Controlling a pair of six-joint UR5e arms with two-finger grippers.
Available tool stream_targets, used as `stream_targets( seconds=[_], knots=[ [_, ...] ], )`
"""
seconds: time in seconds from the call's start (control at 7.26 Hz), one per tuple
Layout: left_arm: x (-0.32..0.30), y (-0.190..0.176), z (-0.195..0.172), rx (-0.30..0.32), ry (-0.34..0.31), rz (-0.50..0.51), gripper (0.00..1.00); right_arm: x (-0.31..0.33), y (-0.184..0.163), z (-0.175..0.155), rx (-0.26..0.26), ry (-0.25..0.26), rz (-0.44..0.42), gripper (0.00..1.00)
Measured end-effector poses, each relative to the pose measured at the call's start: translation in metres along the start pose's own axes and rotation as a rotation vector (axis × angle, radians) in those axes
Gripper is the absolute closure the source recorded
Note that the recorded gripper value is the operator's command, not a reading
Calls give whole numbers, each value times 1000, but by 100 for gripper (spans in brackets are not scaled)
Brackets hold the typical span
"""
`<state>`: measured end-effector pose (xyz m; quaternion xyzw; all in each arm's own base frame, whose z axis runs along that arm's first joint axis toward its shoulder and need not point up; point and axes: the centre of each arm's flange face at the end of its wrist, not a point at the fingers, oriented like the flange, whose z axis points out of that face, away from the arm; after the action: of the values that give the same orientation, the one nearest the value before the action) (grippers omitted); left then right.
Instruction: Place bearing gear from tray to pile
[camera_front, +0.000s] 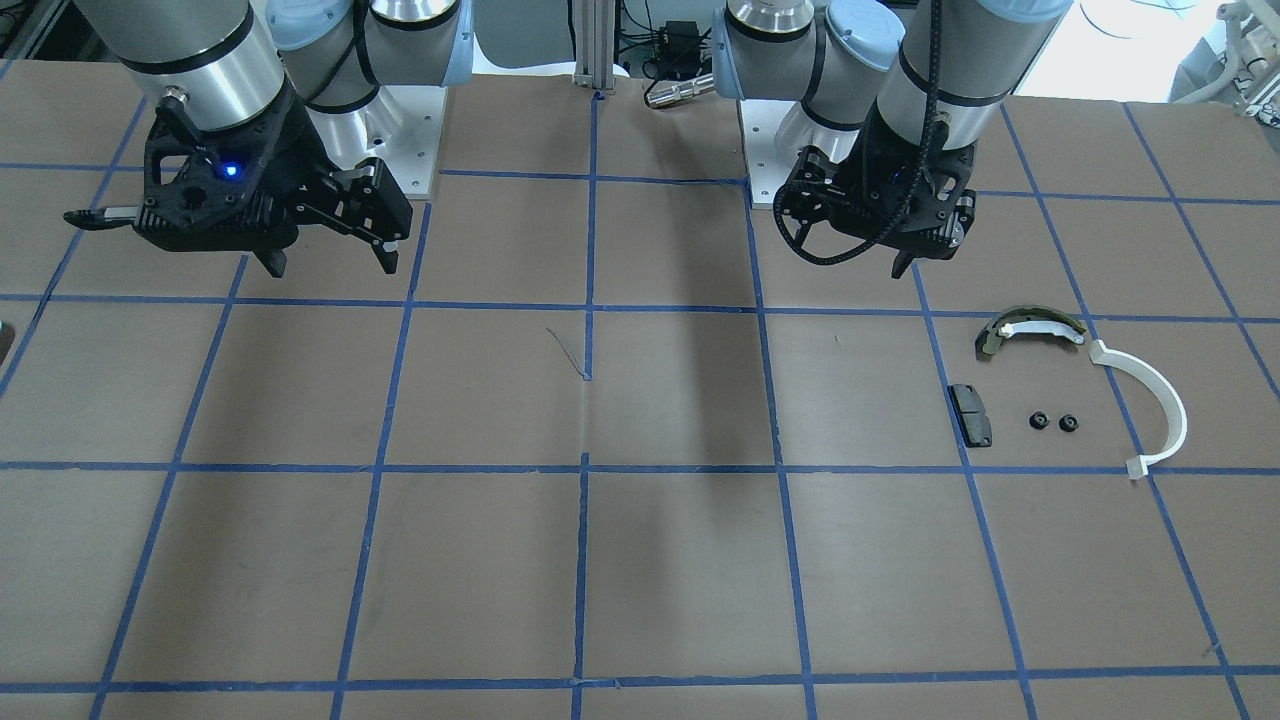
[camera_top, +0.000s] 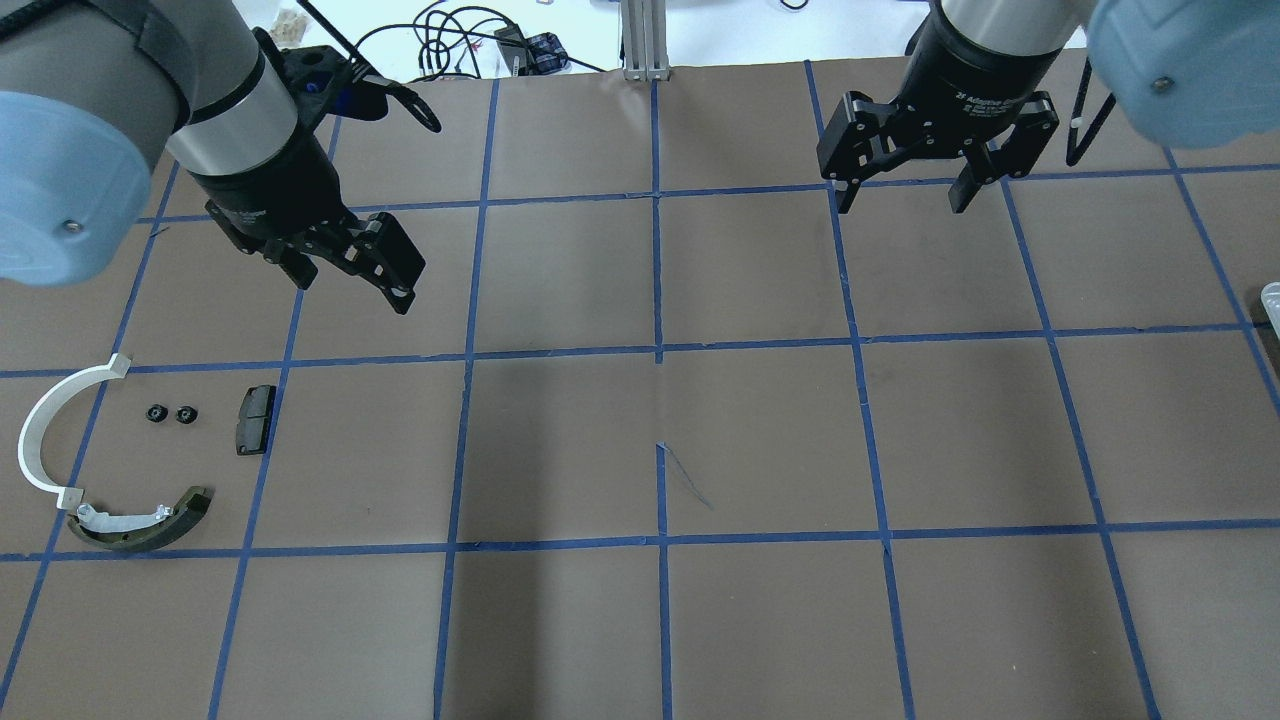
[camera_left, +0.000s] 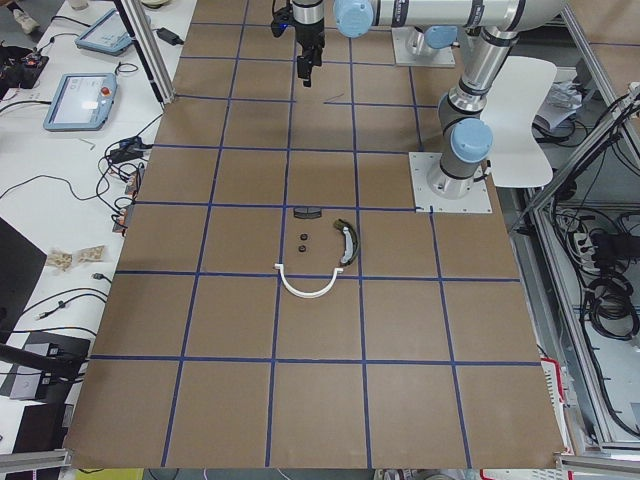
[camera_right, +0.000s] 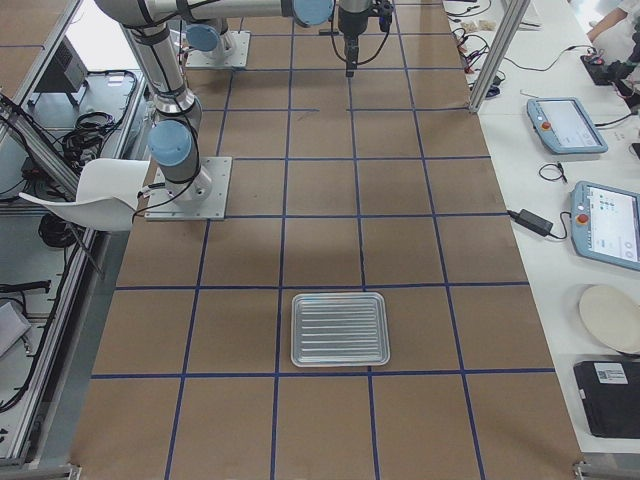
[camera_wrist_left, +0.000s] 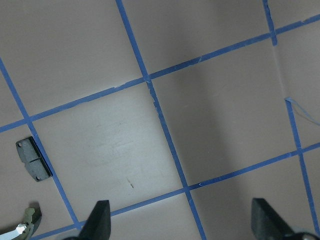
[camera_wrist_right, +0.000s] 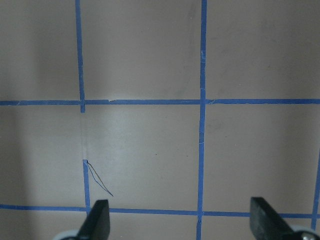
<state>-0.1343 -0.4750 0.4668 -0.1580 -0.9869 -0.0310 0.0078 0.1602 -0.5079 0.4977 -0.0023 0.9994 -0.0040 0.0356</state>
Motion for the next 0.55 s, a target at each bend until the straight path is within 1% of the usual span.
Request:
stream_targets(
  seconds=[0.55],
  knots=[
    [-19,5,1,-3,11,-55,0,-1,0,1,-1,-2,-2,0]
  ],
)
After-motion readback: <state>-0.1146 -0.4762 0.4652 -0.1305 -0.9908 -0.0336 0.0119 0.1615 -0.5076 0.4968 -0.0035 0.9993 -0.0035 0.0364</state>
